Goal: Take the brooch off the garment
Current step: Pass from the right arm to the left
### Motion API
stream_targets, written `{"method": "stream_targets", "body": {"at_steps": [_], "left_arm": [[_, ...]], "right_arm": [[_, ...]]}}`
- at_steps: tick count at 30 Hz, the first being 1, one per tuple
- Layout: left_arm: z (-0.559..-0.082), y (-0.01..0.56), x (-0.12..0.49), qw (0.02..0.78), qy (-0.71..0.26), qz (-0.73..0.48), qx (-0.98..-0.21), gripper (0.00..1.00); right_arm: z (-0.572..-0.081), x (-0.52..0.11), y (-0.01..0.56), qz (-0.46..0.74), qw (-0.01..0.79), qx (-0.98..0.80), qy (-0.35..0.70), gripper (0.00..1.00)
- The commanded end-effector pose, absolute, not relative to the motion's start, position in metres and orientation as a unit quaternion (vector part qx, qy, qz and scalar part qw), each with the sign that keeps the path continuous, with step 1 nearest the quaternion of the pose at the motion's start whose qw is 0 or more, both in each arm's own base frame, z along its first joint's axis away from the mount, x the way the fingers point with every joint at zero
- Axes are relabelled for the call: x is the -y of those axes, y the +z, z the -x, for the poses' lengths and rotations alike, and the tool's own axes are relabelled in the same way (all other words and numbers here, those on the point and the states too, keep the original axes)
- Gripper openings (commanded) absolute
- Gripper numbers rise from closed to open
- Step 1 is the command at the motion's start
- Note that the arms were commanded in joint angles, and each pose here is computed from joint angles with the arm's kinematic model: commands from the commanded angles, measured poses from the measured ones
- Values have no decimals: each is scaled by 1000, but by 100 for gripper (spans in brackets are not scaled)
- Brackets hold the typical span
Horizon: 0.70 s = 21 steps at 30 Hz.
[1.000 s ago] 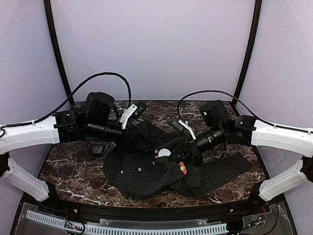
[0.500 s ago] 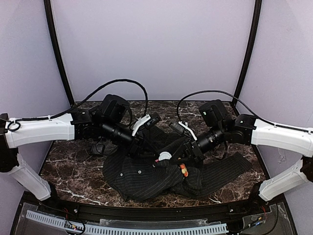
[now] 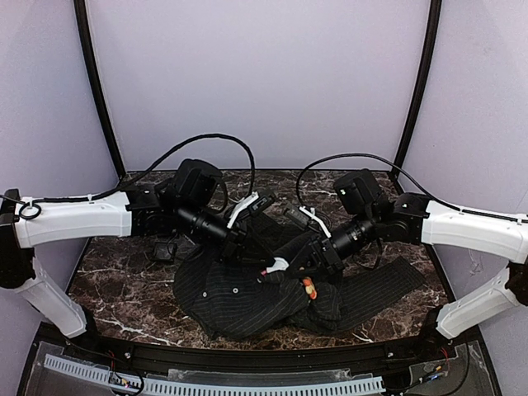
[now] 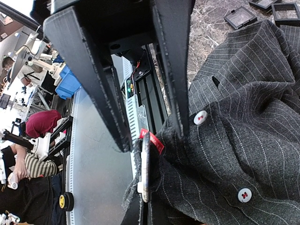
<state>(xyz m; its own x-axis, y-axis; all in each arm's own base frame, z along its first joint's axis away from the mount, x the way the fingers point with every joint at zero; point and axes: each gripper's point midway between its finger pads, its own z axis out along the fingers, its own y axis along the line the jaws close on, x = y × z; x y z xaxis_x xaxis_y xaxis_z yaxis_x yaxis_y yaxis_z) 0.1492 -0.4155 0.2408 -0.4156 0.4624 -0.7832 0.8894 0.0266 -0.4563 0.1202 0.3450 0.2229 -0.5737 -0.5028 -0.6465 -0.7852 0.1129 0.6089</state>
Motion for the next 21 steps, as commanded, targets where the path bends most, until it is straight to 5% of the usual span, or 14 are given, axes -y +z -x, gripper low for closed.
{"method": "stream_targets", "body": {"at_steps": [1, 12, 17, 21], "left_arm": [[-141, 253, 425, 214, -515, -501, -662, 26], [-135, 247, 425, 212, -516, -501, -661, 1], [-148, 254, 421, 264, -504, -478, -669, 1], [-158, 272, 418, 314, -510, -448, -663, 1]], "right_arm": [[-120, -348, 231, 448, 143, -720, 511, 0], [-128, -347, 229, 438, 162, -732, 496, 1], [-143, -346, 241, 401, 220, -740, 493, 55], [-158, -343, 263, 333, 287, -731, 522, 72]]}}
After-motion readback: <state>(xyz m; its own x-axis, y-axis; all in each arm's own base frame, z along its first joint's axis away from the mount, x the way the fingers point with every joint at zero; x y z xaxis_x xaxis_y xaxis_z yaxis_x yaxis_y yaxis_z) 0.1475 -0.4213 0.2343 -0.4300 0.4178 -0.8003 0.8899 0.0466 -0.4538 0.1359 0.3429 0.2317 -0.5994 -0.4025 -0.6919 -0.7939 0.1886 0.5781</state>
